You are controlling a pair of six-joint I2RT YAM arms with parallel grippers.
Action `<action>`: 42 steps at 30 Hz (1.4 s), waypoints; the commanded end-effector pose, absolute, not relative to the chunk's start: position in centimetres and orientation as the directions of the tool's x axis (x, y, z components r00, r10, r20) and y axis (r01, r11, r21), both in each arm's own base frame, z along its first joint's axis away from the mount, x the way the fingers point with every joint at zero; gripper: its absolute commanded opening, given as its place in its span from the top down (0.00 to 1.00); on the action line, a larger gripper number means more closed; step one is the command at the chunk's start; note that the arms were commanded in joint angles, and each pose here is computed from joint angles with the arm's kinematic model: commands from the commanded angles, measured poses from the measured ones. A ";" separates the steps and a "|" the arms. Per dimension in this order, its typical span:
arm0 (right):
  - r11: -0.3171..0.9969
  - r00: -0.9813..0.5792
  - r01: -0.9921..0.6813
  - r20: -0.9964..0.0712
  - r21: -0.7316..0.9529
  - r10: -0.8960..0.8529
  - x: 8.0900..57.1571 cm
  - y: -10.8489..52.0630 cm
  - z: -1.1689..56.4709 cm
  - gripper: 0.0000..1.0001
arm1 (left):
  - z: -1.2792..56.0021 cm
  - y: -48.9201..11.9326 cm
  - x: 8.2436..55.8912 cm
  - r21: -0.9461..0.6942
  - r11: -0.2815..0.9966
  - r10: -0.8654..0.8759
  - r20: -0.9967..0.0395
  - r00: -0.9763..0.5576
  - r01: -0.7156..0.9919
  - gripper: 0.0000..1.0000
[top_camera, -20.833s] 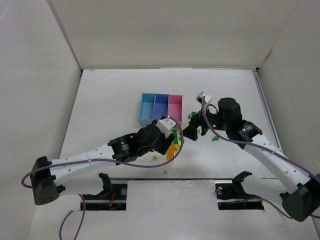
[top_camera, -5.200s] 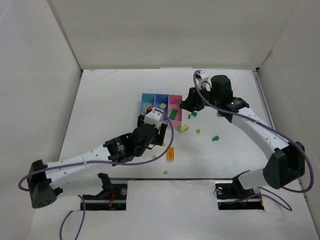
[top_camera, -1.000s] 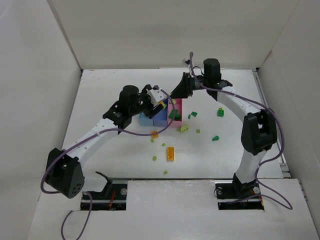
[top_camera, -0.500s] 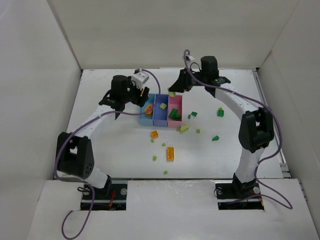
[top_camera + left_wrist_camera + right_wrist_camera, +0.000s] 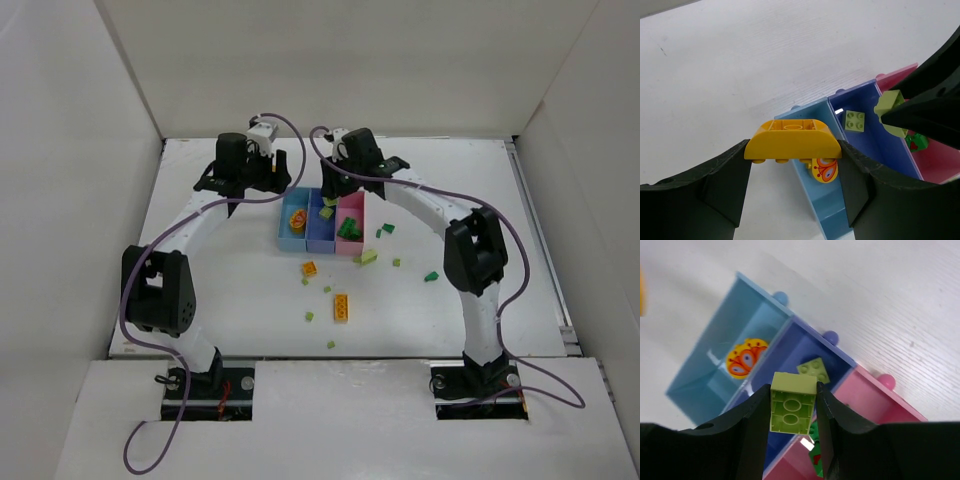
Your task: Sort the legos into containers by color
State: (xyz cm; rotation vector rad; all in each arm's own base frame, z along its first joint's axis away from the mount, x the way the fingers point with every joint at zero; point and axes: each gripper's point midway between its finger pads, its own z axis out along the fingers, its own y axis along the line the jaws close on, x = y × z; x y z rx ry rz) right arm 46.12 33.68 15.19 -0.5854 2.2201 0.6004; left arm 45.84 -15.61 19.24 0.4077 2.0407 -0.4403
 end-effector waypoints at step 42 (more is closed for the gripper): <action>0.967 -0.548 -0.220 -0.836 0.130 -0.013 42.6 16.3 20.5 0.33 | 16.2 -19.5 44.7 -0.305 0.937 -0.115 -0.727 -0.676 0.168 0.38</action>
